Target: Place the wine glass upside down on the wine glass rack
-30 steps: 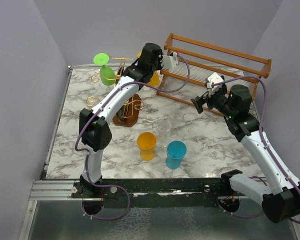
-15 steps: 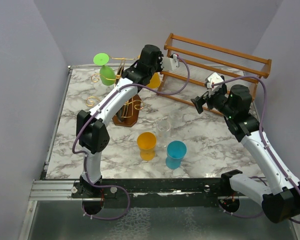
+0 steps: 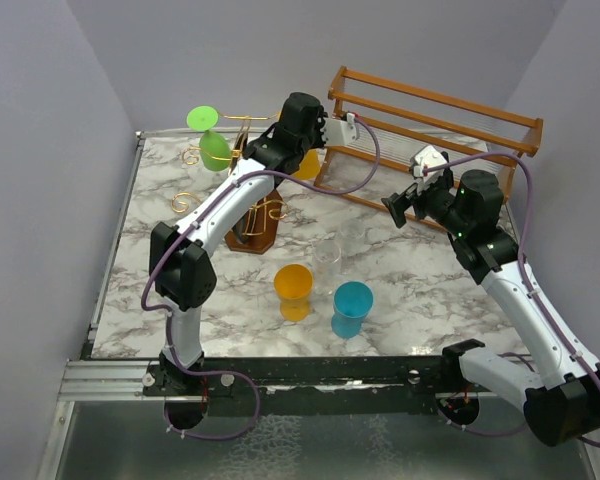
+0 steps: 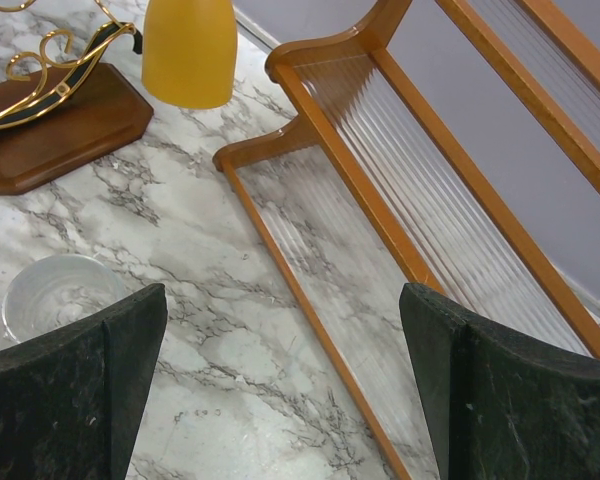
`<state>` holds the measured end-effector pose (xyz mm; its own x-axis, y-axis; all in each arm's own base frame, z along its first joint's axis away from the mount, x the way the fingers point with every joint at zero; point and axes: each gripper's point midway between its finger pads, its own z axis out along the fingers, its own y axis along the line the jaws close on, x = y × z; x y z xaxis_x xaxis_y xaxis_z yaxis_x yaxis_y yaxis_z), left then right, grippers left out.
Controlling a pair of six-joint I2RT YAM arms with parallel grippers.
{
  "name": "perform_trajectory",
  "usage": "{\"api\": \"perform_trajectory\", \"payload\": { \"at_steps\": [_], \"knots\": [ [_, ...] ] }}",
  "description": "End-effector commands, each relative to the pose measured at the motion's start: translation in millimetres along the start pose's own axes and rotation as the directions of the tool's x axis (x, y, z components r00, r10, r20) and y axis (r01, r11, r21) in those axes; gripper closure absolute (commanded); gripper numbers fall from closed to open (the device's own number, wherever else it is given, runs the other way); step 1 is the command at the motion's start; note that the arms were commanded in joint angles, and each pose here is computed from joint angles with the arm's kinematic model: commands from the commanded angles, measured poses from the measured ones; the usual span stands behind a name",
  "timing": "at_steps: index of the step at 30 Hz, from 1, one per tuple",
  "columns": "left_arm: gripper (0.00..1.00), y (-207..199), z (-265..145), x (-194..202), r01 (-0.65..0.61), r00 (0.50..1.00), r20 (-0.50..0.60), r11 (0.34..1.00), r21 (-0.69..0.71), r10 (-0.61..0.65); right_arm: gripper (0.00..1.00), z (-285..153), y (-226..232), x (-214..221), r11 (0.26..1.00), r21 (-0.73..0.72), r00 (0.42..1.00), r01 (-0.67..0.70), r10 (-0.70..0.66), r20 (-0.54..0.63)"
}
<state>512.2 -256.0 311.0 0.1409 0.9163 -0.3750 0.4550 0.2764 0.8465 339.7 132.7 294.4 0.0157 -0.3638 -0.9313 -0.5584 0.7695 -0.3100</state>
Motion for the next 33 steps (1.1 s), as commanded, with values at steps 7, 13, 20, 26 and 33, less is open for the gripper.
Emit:
{"api": "perform_trajectory", "payload": {
  "at_steps": [7,13,20,26,33],
  "knots": [
    [0.9,-1,-25,-2,0.036,0.999,0.004,0.999,0.035,-0.037,0.0,1,1,-6,1.0,-0.009,0.999,0.007,-0.007,0.033],
    [0.85,-7,-25,2,0.043,0.999,-0.016,0.998,0.055,-0.042,0.0,0,1,-6,1.0,-0.01,0.999,0.007,-0.007,0.033],
    [0.78,-8,-25,2,0.061,0.998,-0.024,0.996,0.065,-0.06,0.0,-1,-1,-7,1.0,-0.003,0.999,0.014,-0.014,0.035],
    [0.66,-7,-29,0,0.089,0.996,-0.016,0.993,0.072,-0.088,0.0,0,-3,-8,1.0,0.0,0.999,0.02,-0.02,0.032],
    [0.51,3,-44,-6,0.148,0.989,0.012,0.987,0.058,-0.149,0.0,1,-5,-16,0.999,-0.019,0.999,0.041,-0.041,0.019]
  ]
}}
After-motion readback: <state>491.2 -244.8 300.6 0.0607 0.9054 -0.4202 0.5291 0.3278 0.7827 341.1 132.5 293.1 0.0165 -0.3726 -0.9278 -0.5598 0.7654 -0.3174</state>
